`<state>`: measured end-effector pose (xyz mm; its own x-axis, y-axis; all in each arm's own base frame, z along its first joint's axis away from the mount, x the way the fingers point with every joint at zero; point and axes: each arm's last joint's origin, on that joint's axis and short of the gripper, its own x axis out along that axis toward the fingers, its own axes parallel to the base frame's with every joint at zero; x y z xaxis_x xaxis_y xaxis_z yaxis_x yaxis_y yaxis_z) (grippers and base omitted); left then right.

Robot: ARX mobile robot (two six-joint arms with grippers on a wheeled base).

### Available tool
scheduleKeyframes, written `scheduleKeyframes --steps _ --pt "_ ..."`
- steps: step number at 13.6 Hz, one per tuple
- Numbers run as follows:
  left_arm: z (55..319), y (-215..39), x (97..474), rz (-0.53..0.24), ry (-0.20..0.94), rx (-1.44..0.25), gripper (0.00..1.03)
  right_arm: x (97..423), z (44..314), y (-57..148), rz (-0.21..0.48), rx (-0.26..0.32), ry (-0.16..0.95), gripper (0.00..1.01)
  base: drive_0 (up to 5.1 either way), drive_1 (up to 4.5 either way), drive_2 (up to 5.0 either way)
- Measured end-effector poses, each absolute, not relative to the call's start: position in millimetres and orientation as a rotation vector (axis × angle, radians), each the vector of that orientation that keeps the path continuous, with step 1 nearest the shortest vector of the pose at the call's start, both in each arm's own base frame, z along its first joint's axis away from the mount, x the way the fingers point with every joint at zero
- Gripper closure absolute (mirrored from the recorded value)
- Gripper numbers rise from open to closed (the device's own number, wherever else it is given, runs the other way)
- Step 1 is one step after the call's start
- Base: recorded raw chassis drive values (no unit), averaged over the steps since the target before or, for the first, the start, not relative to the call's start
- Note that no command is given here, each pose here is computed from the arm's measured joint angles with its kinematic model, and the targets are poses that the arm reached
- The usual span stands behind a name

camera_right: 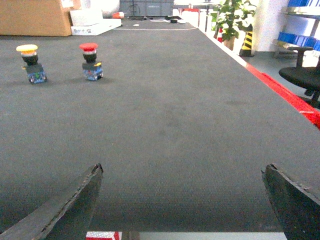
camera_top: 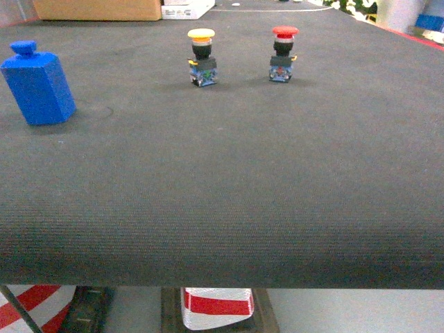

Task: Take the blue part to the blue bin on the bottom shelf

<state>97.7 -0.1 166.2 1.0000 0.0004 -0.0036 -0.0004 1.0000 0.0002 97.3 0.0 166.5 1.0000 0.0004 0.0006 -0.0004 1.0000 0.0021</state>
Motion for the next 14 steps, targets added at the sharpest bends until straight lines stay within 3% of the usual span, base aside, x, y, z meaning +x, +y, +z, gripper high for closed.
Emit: scheduleKeyframes --steps 14 --pt "166.2 -0.1 97.7 -0.001 0.004 0.000 0.05 97.3 166.6 0.0 0.000 0.002 -0.002 0.03 0.0 0.00 0.0"
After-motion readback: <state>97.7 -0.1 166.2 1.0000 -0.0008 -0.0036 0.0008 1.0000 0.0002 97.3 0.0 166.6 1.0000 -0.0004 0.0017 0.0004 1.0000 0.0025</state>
